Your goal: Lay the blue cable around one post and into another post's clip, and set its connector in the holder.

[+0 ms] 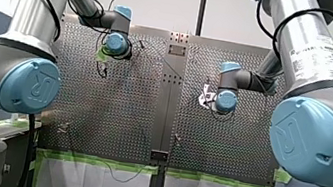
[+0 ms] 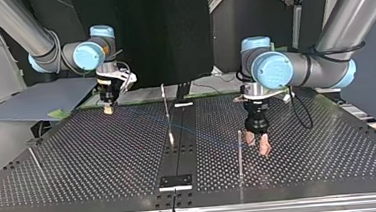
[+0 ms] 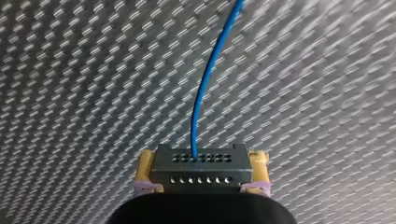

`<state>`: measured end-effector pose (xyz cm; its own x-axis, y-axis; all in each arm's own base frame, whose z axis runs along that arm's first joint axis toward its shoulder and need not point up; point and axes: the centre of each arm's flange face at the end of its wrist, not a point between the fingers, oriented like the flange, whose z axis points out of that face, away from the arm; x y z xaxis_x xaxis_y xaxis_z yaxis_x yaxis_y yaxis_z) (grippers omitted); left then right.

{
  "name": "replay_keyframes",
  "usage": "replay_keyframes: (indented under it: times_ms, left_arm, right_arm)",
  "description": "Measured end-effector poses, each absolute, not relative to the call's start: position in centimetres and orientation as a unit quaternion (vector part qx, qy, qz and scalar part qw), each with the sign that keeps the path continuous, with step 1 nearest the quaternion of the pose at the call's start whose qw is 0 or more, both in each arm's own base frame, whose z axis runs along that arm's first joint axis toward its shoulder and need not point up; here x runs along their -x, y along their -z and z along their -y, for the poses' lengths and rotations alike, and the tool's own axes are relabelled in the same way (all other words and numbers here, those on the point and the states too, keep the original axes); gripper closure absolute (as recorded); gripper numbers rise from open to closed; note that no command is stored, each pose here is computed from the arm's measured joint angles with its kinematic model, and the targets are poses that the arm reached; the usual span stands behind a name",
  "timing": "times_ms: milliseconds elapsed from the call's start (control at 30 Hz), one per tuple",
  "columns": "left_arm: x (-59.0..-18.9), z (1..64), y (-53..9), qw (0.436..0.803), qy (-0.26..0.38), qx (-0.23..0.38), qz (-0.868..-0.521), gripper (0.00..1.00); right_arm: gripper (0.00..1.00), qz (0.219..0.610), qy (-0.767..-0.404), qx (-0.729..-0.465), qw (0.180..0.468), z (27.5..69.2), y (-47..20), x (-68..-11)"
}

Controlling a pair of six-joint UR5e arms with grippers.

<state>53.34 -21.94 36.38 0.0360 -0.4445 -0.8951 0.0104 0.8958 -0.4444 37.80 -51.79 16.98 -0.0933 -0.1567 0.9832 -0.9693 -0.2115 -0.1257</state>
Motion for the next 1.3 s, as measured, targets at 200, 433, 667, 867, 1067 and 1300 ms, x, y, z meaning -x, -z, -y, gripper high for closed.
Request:
replay_keyframes:
  times_ms: [200, 433, 667, 867, 1067, 1300]
  left_arm:
    - [-53.5, 21.4, -36.4, 0.704, 0.153, 0.166, -0.674, 0.0]
    - [-53.6, 21.1, -36.4, 0.705, 0.148, 0.166, -0.674, 0.0]
    - [-53.6, 21.1, -36.4, 0.706, 0.145, 0.164, -0.674, 0.0]
    - [-53.6, 21.2, -36.4, 0.705, 0.145, 0.163, -0.674, 0.0]
    - [-53.6, 21.2, -36.4, 0.705, 0.145, 0.162, -0.675, 0.0]
    - [-53.6, 21.2, -36.4, 0.706, 0.143, 0.16, -0.675, 0.0]
  right_arm:
    - [1.0, 0.532, -0.522, -0.558, 0.366, 50.6, -11.5, -36.5]
    - [1.0, 0.565, -0.495, -0.553, 0.36, 48.7, -5.6, -34.7]
    - [1.0, 0.584, -0.478, -0.554, 0.351, 46.9, -0.3, -33.2]
    - [1.0, 0.592, -0.485, -0.537, 0.354, 48.1, 1.9, -32.4]
    - [1.0, 0.602, -0.497, -0.51, 0.361, 50.8, 4.1, -30.8]
    - [1.0, 0.599, -0.497, -0.508, 0.369, 52.6, 6.7, -28.4]
